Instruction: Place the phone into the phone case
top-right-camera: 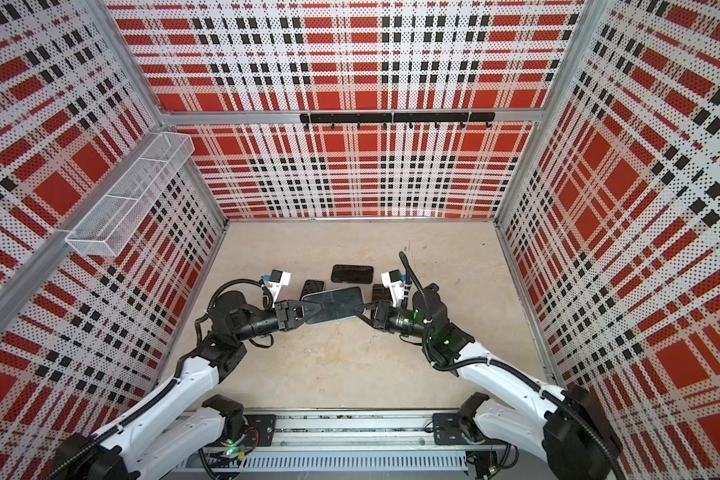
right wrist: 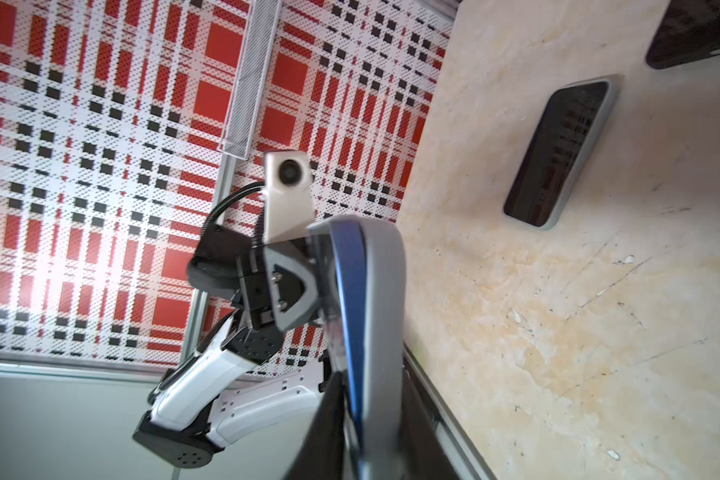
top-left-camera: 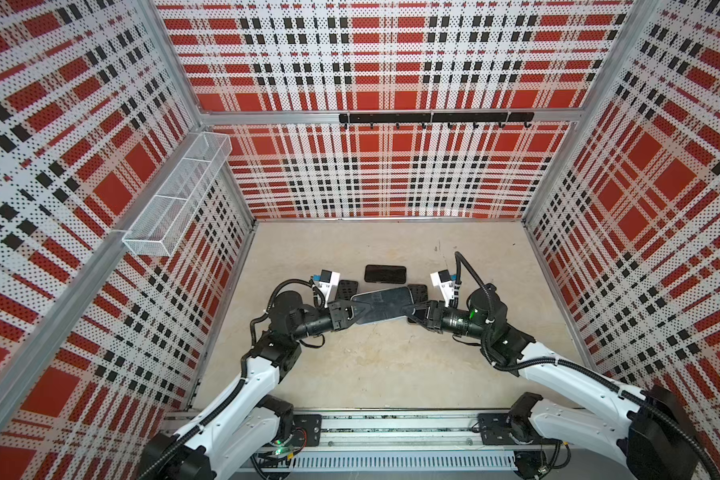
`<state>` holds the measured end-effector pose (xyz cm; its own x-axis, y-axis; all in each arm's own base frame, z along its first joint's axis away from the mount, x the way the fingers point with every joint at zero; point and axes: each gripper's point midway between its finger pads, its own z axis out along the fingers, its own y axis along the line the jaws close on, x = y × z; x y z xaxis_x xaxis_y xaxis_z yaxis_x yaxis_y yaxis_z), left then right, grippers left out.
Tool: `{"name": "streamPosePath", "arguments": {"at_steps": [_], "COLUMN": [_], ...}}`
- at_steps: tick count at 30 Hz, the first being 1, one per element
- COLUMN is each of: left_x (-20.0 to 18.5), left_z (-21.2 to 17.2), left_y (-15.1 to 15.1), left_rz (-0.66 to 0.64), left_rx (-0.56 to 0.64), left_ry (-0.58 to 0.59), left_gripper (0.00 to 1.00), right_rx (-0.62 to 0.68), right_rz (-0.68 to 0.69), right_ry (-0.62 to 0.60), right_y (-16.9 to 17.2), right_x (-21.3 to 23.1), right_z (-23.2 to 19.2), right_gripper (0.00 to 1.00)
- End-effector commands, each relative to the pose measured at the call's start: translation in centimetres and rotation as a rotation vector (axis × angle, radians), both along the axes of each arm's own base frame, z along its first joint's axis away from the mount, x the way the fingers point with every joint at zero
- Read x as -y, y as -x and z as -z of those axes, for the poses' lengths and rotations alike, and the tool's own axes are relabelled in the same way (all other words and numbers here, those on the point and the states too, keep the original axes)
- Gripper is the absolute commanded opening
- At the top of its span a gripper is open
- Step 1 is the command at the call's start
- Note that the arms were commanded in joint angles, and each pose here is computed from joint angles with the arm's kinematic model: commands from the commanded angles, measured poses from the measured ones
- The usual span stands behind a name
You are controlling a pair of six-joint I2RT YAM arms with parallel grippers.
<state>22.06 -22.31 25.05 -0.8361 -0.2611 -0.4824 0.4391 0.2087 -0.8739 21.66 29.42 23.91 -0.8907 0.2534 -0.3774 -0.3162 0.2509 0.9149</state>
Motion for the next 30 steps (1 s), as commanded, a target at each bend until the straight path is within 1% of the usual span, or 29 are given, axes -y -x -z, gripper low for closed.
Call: {"name": "streamPosePath", "arguments": {"at_steps": [1,3,5,10,17,20,24,27,30], "left_x": [0.2,0.2,0.3,0.3,0.8,1.0,1.1,1.2,1.3], "left_z": [-0.2,-0.1,0.0,0.3,0.4,0.6,0.6,0.7,0.6], "left_y": [0.4,0.5,0.6,0.6,0.7,0.8,0.8,0.8,0.9], "left_rz": [0.02,0.026,0.032,0.035,0.038,0.04,0.041,0.043,0.048], "left_rx": [0.017,0.013,0.006,-0.012,-0.02,-0.026,-0.027,-0.032,-0.033], "left_ry": [0.006,0.005,0.006,0.008,0.005,0.002,0.002,0.001,0.002], "left_gripper": [0.12,0.06,0.01,0.0,0.0,0.0,0.0,0.0,0.0], "right_rx": [0.115,0.137,0.158,0.19,0.195,0.188,0.183,0.176,0.174], "right_rz": [-0.003,0.014,0.028,0.03,-0.012,-0.019,-0.013,-0.01,-0.005], "right_ry": [-0.113,-0.127,-0.129,-0.133,-0.158,-0.167,-0.167,-0.164,-0.164], "right_y": [-0.3,-0.9,-1.5,-2.8,-3.7,-4.1,-4.2,-4.2,-4.3], "right_x": [-0.1,0.5,1.1,1.5,0.2,-0.1,-0.1,-0.1,0.0], "right_z": [-3.6,-4.2,-4.7,-5.7,-6.2,-6.1,-5.8,-5.4,-5.1], "right_gripper": [0.37,0.43,0.47,0.48,0.47,0.41,0.25,0.17,0.12]}}
